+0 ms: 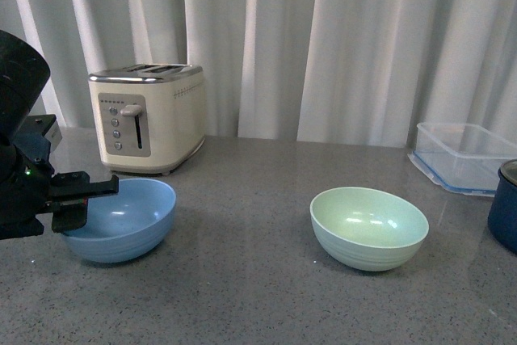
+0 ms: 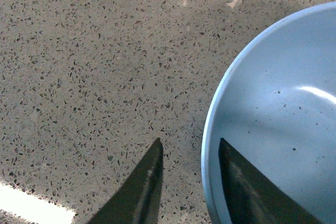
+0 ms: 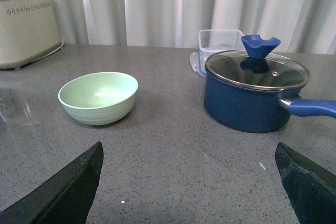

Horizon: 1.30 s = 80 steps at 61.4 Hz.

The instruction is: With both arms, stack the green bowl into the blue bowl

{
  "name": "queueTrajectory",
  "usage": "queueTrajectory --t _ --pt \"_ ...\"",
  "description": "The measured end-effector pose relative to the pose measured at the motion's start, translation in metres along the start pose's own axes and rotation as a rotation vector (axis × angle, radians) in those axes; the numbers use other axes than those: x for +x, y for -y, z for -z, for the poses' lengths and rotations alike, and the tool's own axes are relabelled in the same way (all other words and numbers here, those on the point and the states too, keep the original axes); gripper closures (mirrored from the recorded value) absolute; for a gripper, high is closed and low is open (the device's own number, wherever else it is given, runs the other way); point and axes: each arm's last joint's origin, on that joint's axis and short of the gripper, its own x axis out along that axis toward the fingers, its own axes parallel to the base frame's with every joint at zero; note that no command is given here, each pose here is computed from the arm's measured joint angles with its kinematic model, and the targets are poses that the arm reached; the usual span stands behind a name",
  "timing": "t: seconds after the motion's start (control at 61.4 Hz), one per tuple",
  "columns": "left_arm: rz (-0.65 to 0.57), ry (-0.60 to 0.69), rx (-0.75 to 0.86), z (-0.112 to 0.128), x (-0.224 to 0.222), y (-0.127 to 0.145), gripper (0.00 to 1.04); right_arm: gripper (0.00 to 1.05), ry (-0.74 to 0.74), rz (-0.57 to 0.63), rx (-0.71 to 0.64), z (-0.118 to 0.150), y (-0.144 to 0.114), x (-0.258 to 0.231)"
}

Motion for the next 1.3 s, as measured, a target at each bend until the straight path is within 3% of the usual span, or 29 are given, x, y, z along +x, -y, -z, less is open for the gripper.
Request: queueTrajectory --t 0.196,0.44,0.636,0.962,1.304 --pt "0.004 0.003 -0.032 -0.001 -0.001 0.0 1.01 0.1 0.0 0.0 0.0 0.0 0.0 0.0" --pt "0.047 0.053 -0.07 -0.024 -0.02 0.013 1.01 0.1 0.0 0.0 0.0 0.0 0.0 0.0" --pt "0.158 0.105 -0.079 -0.042 -0.053 0.049 1.01 0.1 0.0 0.0 0.0 0.0 0.0 0.0" --pt "0.23 0.063 -0.006 -0.029 -0.047 0.112 1.01 0.1 0.0 0.0 0.0 0.0 0.0 0.0" --pt "0.225 0.045 0.028 -0.024 -0.03 0.137 1.01 0.1 0.0 0.0 0.0 0.0 0.0 0.0"
